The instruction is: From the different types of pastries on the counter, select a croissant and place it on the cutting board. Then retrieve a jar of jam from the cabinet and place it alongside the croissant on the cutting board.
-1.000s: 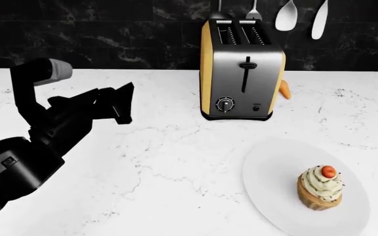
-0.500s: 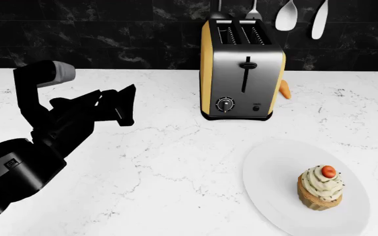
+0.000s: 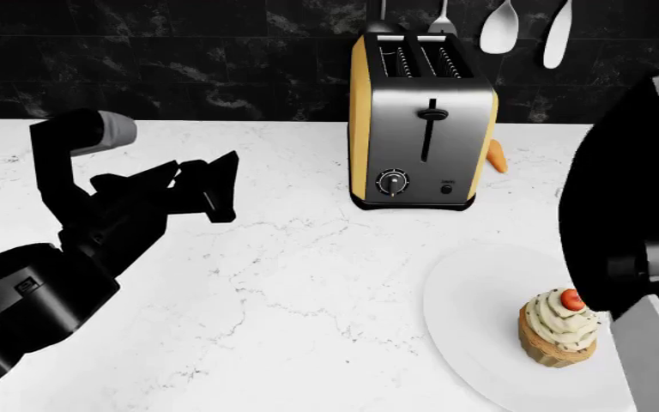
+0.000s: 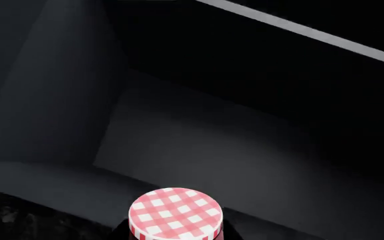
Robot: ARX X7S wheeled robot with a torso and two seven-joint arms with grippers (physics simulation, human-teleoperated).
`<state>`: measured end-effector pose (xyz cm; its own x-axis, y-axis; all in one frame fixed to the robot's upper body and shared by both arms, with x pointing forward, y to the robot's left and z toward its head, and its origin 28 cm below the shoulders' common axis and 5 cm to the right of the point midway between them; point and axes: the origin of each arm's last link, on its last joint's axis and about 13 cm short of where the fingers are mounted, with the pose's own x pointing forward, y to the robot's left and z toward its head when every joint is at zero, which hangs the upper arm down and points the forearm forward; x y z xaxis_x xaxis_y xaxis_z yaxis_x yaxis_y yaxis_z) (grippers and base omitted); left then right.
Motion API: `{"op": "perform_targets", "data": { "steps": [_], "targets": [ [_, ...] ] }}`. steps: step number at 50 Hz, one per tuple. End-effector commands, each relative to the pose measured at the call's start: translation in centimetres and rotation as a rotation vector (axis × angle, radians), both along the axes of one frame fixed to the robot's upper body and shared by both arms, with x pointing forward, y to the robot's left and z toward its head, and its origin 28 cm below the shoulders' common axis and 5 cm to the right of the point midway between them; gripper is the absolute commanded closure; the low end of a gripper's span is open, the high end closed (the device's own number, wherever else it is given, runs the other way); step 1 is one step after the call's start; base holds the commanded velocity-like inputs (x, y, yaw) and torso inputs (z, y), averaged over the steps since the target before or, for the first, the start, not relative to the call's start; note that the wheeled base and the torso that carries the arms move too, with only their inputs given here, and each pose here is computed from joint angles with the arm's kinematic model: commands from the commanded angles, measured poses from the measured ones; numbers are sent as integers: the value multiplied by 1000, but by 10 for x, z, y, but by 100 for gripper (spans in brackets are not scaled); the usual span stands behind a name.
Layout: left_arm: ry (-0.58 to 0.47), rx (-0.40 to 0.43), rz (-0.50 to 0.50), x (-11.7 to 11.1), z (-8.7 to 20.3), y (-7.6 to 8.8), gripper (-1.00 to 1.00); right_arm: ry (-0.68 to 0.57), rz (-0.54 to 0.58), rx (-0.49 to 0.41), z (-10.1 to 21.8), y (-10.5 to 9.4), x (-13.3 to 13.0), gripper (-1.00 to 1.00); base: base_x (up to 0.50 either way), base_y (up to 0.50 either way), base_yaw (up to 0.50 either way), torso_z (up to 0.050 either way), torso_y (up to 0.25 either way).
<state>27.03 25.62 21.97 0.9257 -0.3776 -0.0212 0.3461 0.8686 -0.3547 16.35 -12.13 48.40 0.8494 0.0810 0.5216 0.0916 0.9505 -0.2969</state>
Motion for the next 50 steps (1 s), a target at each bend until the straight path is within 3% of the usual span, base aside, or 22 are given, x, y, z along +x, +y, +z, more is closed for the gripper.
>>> {"op": "perform_targets", "data": {
  "steps": [1, 15, 31, 50],
  "targets": [
    [3, 1, 0, 0, -1, 0, -100, 87, -29, -17, -60, 0, 19, 100, 0, 0, 0, 0, 0],
    [4, 3, -2, 0, -2, -1, -100, 149, -51, 35, -108, -17, 23, 100, 0, 0, 0, 0, 0],
    [0, 7, -1, -2, 0, -1, -100, 160, -52, 23, -88, -11, 27, 100, 0, 0, 0, 0, 0],
    [-6, -4, -31, -6, 5, -3, -100, 211, -37, 25, -110, -12, 31, 100, -500, -9, 0, 0, 1]
  ]
}}
